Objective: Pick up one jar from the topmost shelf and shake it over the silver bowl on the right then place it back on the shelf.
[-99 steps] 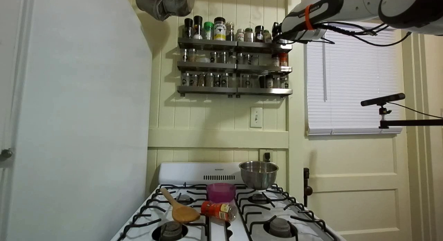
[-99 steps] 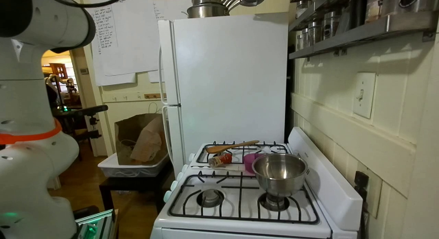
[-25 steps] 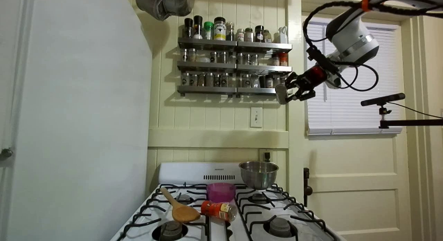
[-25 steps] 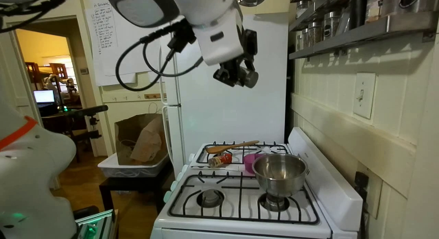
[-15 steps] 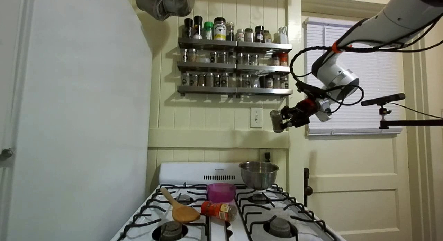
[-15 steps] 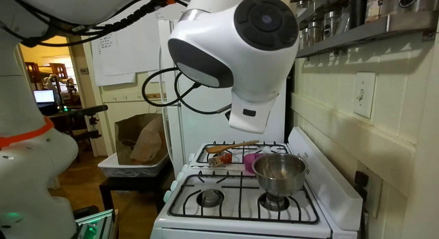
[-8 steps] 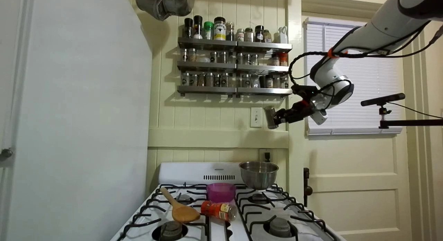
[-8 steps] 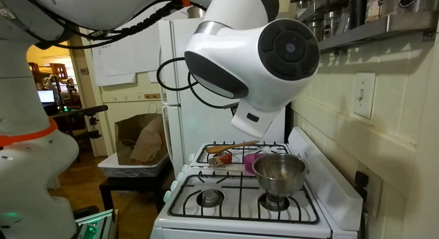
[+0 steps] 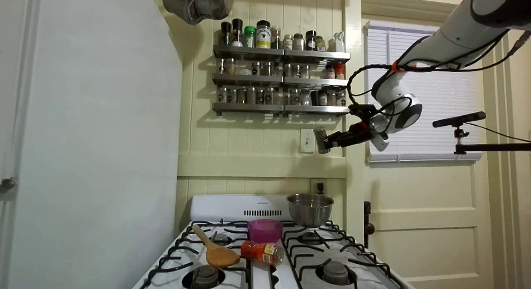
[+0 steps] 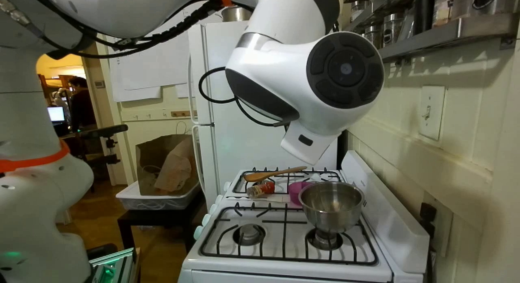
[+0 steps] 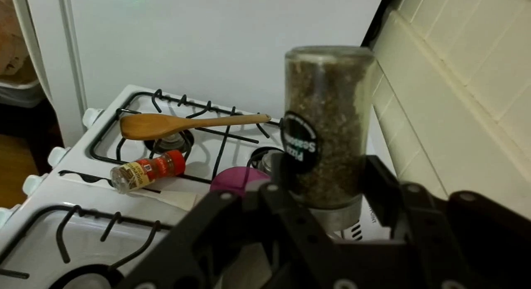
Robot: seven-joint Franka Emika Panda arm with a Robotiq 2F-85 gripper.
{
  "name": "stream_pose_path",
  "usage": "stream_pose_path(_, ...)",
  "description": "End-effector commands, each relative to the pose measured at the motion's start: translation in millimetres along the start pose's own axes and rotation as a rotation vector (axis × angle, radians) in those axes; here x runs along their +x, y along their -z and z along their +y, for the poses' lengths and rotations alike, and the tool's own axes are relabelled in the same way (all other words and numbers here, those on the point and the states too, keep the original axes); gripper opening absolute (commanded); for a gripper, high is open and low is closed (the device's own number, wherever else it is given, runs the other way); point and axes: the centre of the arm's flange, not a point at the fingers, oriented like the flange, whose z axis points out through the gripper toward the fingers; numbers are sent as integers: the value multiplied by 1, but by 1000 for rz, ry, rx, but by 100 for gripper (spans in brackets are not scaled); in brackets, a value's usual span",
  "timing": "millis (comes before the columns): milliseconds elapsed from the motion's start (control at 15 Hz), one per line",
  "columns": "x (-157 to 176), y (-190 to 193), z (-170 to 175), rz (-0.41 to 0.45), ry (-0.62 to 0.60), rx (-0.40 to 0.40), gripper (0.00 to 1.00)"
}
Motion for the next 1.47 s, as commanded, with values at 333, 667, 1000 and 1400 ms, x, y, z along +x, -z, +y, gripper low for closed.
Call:
stream_pose_path(333, -12, -14, -9, 30, -53, 23, 23)
stream_pose_path(667, -30, -14, -16, -64, -97, 65, 23)
stream_pose_path(1000, -43, -13, -12, -97, -62, 62, 23)
stream_pose_path(1400, -22, -4, -14, -12, -232, 53, 23)
